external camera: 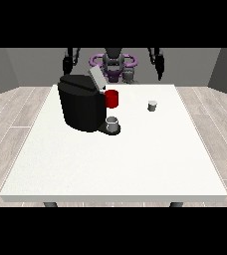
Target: Insert the coffee pod into the coffee machine and close the lid
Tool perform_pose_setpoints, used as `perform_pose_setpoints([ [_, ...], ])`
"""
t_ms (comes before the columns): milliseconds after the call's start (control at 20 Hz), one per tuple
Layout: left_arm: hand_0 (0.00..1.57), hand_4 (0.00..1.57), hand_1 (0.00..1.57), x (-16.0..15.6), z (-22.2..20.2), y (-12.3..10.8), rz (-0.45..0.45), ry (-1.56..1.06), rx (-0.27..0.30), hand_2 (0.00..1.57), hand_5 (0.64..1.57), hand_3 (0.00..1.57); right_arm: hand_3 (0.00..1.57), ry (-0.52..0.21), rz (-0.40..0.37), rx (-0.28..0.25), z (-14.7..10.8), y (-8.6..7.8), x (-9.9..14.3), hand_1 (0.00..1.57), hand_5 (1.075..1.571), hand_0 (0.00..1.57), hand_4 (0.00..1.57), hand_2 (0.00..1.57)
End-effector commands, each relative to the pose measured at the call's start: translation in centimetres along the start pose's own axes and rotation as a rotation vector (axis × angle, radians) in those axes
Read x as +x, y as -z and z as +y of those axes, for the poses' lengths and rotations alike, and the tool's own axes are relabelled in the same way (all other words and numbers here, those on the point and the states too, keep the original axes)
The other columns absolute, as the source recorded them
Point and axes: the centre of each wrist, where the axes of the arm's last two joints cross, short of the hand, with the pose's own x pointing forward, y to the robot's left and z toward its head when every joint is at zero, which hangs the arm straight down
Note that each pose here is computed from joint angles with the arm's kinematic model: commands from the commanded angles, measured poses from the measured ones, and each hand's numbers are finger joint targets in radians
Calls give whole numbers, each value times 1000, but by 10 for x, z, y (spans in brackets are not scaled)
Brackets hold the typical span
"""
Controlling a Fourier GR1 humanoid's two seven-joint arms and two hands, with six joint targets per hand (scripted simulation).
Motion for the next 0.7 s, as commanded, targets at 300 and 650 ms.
perform_pose_setpoints([
  [300,0,0,0,10,31,-7,-101,325,-258,0,1571,0,0,-100,3,-124,-8,-2,-18,0,1571,0,0,0],
  [650,0,0,0,35,81,32,-37,486,-256,0,1571,0,0,-105,-69,-112,-1,19,3,0,1571,0,0,0],
])
